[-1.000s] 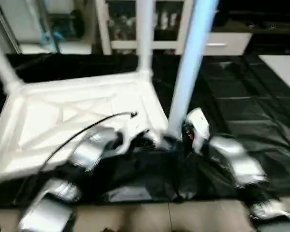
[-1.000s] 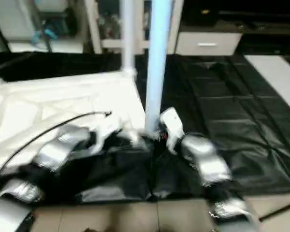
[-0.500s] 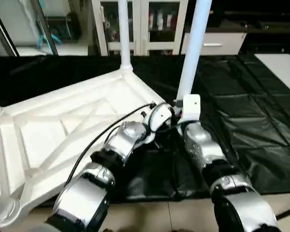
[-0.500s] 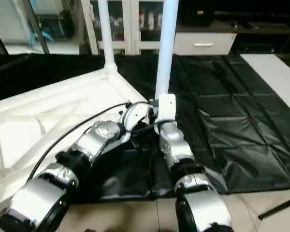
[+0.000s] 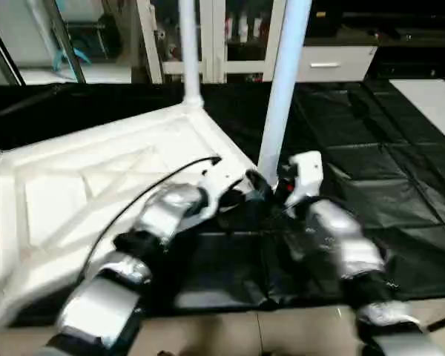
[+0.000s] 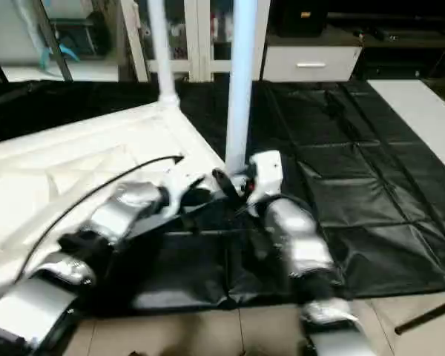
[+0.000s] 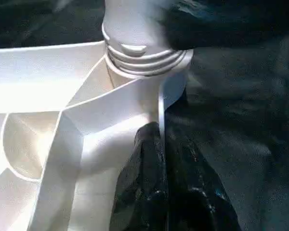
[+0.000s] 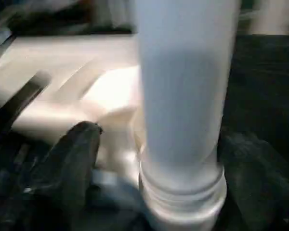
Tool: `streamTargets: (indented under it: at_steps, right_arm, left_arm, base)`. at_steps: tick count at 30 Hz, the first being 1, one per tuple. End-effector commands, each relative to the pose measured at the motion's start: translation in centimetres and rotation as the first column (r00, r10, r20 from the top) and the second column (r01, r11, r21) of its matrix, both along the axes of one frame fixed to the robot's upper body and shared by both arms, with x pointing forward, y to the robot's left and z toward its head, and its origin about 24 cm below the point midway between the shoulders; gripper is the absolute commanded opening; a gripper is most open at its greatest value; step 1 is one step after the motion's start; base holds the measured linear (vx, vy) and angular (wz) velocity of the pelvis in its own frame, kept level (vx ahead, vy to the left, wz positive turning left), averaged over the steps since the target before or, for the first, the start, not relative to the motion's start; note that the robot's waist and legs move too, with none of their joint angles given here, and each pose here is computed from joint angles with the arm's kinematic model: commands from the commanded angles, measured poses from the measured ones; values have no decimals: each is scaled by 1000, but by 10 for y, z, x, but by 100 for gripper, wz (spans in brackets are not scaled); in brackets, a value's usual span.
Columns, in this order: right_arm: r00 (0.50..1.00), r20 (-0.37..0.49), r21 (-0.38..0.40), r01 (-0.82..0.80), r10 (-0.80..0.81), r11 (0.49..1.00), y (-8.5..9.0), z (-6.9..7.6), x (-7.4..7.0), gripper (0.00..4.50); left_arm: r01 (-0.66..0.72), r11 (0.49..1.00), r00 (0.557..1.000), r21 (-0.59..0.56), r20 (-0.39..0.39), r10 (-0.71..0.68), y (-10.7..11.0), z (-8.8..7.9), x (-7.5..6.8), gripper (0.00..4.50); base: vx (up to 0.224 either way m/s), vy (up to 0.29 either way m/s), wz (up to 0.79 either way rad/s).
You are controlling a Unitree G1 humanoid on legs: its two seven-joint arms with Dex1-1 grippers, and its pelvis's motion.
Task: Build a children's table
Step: Rotate leg to tighten
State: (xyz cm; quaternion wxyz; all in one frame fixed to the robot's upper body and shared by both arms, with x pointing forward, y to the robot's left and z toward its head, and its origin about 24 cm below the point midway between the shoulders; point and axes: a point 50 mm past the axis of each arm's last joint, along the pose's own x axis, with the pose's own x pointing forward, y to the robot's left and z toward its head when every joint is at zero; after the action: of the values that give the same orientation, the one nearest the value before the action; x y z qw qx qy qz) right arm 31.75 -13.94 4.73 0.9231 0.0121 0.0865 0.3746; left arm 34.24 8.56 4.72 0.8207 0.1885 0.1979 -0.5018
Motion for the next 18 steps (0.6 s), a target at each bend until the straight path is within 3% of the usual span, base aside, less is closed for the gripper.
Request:
streamTargets:
  at_steps: [1, 5, 11, 18]
  right_arm:
    - [982, -35, -35, -186, 185, 982, 7, -2, -13, 442]
    - [943, -101, -136, -329, 317, 935, -16, -4, -26, 442]
    - [926, -127, -132, -370, 354, 920, -22, 4, -26, 442]
    - [913, -155, -158, -399, 376, 903, -20, -1, -24, 442]
  left_arm:
    - [92, 994, 992, 52, -90, -87, 4, -15, -14, 0]
    - [277, 961, 947, 20, -178, -269, 10, -7, -32, 0]
    - [337, 942, 923, 1, -200, -330, 9, -3, -40, 0]
    - [327, 945, 927, 10, -197, -319, 8, -1, -41, 0]
  base:
    - [0, 0, 0]
    - [0, 0, 0]
    - [0, 0, 0]
    - [0, 0, 0]
